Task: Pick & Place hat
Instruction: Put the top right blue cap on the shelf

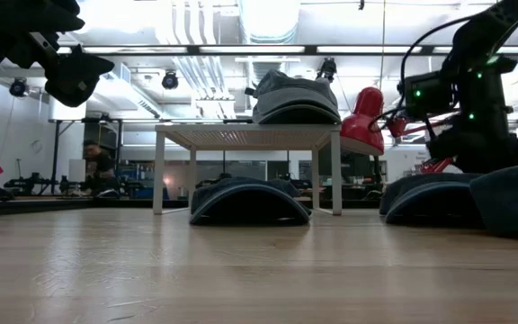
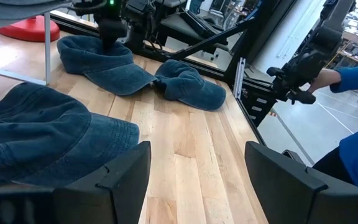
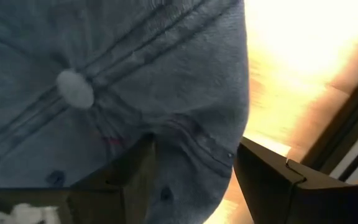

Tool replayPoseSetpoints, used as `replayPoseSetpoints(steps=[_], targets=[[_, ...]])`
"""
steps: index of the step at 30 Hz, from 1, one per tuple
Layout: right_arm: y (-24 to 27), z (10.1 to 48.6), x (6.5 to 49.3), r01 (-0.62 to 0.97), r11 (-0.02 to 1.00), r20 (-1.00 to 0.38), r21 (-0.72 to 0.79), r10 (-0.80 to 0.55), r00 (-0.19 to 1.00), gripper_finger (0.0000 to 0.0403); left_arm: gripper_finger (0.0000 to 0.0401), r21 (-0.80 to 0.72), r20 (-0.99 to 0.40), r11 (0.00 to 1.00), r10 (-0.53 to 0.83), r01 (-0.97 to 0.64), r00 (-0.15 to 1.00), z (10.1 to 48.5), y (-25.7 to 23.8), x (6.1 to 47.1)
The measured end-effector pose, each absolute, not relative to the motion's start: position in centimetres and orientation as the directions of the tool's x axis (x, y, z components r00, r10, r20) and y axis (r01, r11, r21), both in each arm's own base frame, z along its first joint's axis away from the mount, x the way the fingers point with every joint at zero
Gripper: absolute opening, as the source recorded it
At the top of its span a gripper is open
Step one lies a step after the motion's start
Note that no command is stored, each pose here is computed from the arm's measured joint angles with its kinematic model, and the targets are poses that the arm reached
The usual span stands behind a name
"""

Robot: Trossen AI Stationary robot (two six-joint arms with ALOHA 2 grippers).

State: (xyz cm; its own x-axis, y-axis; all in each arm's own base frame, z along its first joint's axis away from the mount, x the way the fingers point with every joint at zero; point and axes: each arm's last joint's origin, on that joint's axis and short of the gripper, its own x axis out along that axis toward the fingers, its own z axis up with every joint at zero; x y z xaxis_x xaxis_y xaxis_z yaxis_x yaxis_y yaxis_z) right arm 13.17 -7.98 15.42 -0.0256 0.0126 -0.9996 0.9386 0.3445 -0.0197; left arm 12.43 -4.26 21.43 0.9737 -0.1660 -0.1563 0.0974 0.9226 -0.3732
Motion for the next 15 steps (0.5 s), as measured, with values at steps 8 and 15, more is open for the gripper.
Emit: replayPoseSetpoints(steps=[8, 15], targets=[[-7.8, 13.9, 13.0, 0.930, 0.364, -0.995, -0.058, 0.056, -0.083, 0.0179, 0.0262, -0.378, -0.155, 0.921, -0.166, 0.097, 0.974, 21.4, -4.3, 12.4], [-7.7, 14.1, 12.8, 0.918, 0.394, -0.996, -0.049, 0.053, -0.075, 0.0054, 0.0262, -0.380, -0.156, 0.920, -0.166, 0.096, 0.974, 21.4, -4.3, 12.4]])
